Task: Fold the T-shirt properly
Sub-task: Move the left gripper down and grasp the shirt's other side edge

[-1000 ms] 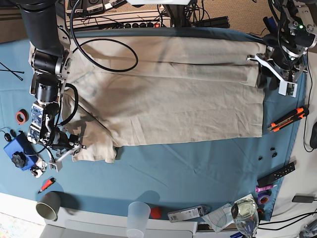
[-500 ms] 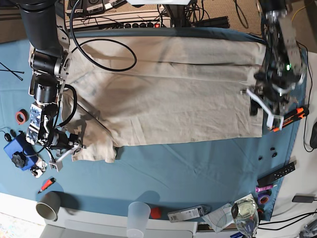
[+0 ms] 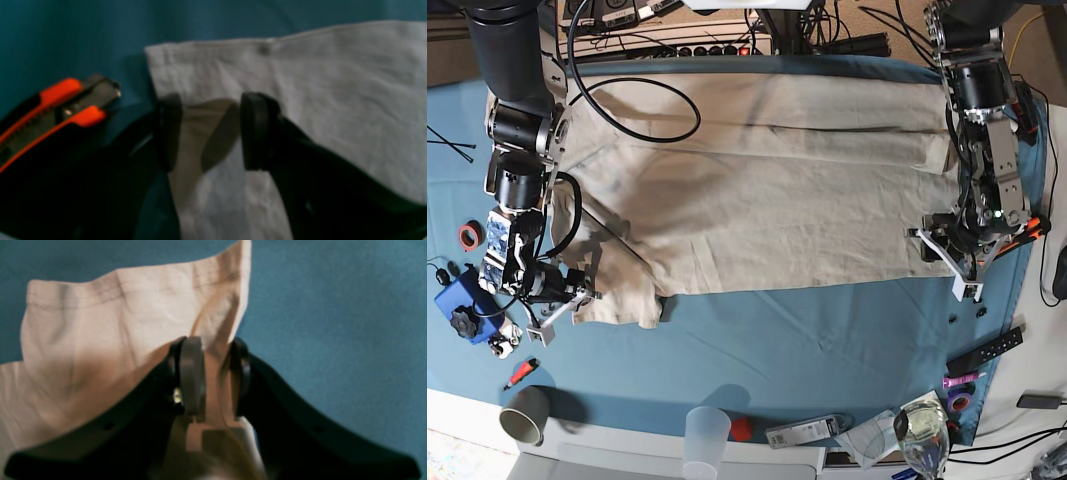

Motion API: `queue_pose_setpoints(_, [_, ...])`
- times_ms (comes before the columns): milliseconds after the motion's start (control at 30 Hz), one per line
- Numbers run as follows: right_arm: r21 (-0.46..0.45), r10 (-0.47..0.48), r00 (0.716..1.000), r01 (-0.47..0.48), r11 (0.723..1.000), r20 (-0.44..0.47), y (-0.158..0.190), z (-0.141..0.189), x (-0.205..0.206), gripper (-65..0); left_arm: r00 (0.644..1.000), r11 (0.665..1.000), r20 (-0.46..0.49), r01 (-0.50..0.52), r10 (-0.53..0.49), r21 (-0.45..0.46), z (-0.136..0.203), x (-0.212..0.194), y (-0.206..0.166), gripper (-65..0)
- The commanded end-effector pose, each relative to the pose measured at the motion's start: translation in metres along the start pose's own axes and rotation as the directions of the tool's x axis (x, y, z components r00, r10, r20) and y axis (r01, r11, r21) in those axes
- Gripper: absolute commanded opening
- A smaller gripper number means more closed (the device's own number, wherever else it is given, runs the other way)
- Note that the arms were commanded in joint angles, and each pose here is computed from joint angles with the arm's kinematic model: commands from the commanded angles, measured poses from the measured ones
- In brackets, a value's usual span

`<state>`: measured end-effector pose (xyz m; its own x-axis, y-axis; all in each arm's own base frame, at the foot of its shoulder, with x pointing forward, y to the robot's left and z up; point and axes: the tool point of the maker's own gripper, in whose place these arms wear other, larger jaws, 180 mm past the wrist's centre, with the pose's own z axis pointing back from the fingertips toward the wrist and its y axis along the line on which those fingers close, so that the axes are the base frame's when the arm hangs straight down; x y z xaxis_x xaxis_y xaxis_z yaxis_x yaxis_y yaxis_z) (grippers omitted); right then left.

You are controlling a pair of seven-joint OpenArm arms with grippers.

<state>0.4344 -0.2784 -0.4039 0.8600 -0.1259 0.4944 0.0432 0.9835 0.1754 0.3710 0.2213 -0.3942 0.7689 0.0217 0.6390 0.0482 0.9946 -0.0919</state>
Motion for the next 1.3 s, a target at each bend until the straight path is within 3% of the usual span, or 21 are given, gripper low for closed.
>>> queue_pose_setpoints(0, [-0.018,0.014,0.995,-0.015,1.000,-0.097,-0.004,0.000,-0.018,-49.6,0.999,1.000,0.043,0.002,-0.002,0.004,0.002,0.019,0.004,-35.8])
queue_pose_setpoints(100, [-0.018,0.014,0.995,-0.015,1.000,-0.096,-0.004,0.000,-0.018,-49.6,1.000,1.000,0.012,-0.005,0.005,0.002,0.000,0.012,0.004,-40.0])
queue_pose_setpoints(200, [-0.013,0.010,0.996,-0.011,1.000,-0.092,-0.003,0.000,-0.017,-51.0,1.000,1.000,-0.007,-0.005,0.005,0.001,0.000,0.009,0.004,-50.9])
queue_pose_setpoints(300, [-0.013,0.010,0.996,-0.011,1.000,-0.094,-0.003,0.000,-0.018,-65.0,1.000,1.000,-0.012,-0.005,0.005,0.001,0.000,0.008,0.004,-64.5])
queue_pose_setpoints(567, [-0.020,0.032,0.997,-0.033,0.999,-0.069,-0.002,0.008,-0.005,-65.0,0.999,1.000,-0.049,-0.018,0.018,-0.018,0.000,0.002,0.000,-65.0])
queue_pose_setpoints(800, [-0.051,0.112,0.993,-0.110,0.993,0.039,0.006,0.038,0.039,-65.0,1.000,1.000,-0.015,-0.017,0.018,0.015,0.017,0.022,0.001,-65.0])
queue_pose_setpoints(1033, [-0.075,0.157,0.987,-0.154,0.985,0.033,0.011,0.059,0.050,-65.0,0.999,0.999,-0.045,-0.018,0.017,-0.033,0.031,0.028,-0.006,-65.0])
queue_pose_setpoints(1267, [-0.042,0.193,0.976,-0.190,0.981,0.100,0.018,0.099,0.067,-65.0,0.996,0.999,-0.085,-0.011,0.008,-0.039,0.039,0.023,0.005,-65.0])
